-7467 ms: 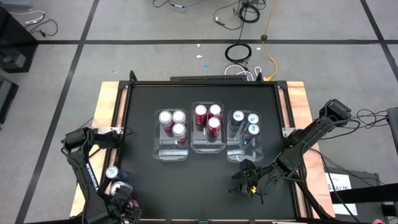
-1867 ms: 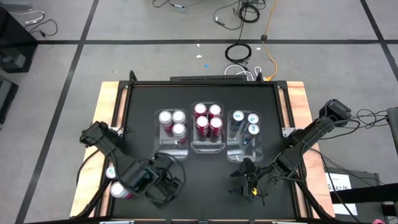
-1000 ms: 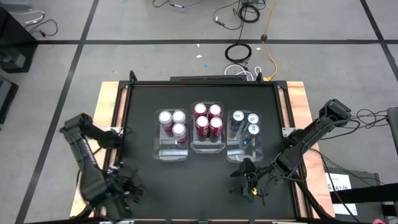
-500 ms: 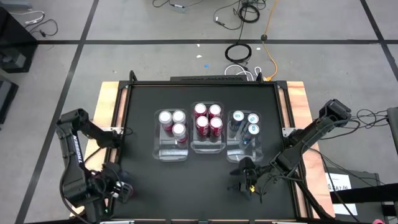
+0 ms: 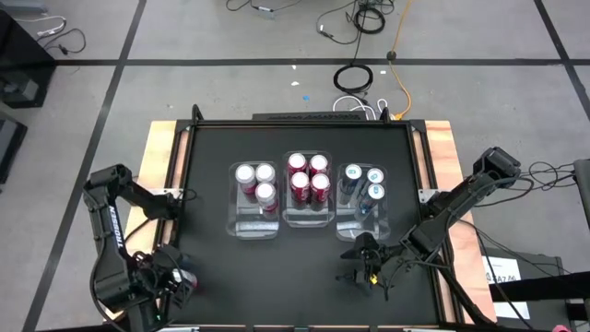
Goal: Sort soda cans
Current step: Put the white orange soda can into the middle left transparent bin
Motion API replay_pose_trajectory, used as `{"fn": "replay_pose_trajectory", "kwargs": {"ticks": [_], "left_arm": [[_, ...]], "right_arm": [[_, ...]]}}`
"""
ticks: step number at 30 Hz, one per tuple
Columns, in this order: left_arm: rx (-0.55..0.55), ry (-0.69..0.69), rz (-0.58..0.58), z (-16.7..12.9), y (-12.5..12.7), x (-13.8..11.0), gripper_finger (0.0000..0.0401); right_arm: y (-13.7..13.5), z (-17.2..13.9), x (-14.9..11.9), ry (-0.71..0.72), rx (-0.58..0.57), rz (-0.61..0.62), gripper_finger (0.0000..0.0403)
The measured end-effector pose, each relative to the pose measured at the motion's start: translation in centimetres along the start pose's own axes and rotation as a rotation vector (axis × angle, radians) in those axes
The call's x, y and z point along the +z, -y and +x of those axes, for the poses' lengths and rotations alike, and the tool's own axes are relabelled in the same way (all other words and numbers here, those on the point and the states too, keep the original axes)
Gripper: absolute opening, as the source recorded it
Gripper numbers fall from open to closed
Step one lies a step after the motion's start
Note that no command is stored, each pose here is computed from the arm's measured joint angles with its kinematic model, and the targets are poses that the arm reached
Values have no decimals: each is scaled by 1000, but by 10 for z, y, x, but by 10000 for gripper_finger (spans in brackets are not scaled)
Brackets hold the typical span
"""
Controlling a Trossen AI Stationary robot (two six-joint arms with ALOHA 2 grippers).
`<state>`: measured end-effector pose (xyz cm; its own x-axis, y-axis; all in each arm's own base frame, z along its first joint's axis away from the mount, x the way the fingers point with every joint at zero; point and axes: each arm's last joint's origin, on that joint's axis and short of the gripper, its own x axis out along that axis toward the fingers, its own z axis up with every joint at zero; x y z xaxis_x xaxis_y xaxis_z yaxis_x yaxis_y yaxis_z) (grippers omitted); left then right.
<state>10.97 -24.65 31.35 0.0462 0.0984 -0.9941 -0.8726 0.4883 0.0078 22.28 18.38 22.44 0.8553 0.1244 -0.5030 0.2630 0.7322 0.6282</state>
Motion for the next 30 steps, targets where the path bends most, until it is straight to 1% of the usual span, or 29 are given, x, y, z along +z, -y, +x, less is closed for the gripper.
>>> {"fn": "replay_pose_trajectory", "kwargs": {"ticks": [5,12,19,22,27,30], "left_arm": [[-4,-1,-40,-1,-4,-6,400],[-16,3,-126,-2,-17,-21,400],[-59,50,-141,0,-13,-17,400],[-43,51,-143,10,-13,-18,400],[-74,14,-148,36,-7,-25,400],[-47,12,-151,46,-8,-25,400]], "right_arm": [[-1,0,0,3,6,4,384],[-1,0,0,3,6,7,384],[-1,0,0,2,6,6,384],[-1,0,0,2,6,10,384],[-1,0,0,-3,8,10,384],[-1,0,0,-3,8,17,384]]}}
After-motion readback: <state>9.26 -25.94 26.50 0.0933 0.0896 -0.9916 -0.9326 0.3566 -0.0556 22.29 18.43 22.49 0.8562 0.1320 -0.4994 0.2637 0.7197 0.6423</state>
